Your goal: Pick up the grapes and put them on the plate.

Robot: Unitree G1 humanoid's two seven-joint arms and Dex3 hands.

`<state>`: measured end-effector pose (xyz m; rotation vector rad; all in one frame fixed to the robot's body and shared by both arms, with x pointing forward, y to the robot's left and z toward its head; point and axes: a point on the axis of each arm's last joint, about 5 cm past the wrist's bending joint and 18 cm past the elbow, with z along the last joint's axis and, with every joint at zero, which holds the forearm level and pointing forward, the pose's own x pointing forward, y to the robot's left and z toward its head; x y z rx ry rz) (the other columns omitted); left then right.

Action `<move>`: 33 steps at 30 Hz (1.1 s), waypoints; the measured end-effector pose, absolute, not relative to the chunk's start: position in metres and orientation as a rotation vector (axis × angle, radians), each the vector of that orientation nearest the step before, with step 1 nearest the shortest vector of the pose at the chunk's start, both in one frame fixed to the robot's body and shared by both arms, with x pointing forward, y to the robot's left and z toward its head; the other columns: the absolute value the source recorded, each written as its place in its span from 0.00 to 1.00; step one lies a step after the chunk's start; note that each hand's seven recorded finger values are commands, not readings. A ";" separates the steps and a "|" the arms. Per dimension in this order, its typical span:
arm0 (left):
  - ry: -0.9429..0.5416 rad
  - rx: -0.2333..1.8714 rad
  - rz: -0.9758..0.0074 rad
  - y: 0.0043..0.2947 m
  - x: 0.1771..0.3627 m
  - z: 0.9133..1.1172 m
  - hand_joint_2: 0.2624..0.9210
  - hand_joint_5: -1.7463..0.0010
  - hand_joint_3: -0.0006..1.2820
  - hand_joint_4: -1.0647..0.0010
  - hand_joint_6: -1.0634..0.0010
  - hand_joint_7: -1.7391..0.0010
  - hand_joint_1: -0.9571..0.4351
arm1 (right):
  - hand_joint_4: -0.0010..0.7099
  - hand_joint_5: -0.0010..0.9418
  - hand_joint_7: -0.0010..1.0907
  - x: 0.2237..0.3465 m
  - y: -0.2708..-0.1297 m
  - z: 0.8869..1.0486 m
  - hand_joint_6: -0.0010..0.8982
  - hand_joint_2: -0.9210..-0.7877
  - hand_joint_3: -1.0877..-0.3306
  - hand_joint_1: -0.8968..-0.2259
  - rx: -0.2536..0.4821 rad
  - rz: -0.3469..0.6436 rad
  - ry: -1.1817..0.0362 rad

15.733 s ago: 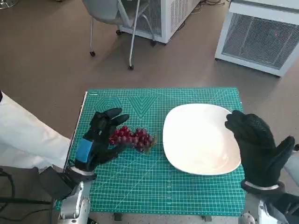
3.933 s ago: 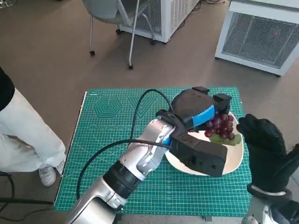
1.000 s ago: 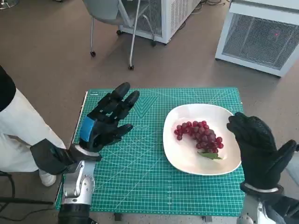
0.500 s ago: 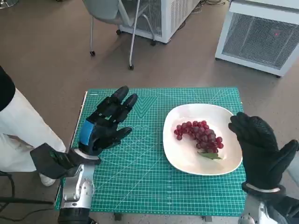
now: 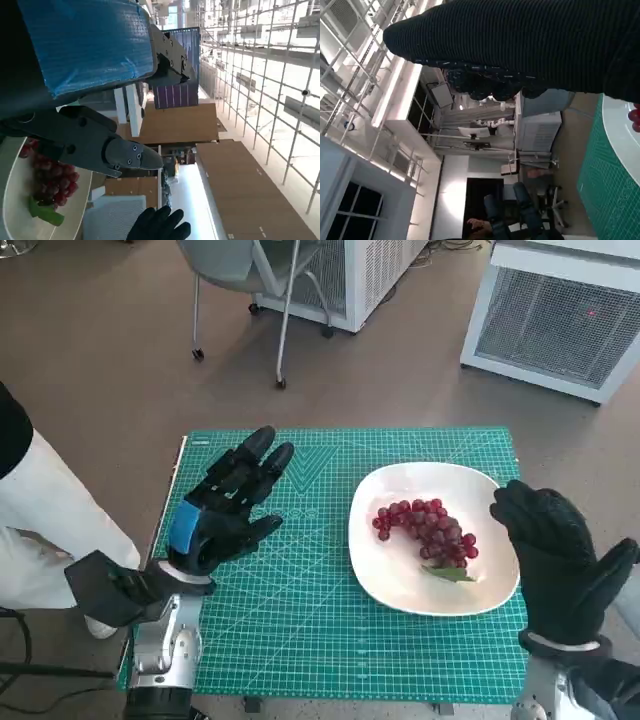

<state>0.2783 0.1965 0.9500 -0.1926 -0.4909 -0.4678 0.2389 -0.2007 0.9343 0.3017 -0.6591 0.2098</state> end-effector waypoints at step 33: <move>-0.481 -0.130 -0.475 0.197 0.274 0.937 1.00 0.99 0.09 0.66 0.61 0.99 0.73 | 0.93 0.13 0.60 0.243 -0.203 0.935 0.43 0.00 0.81 0.75 0.299 0.233 -0.657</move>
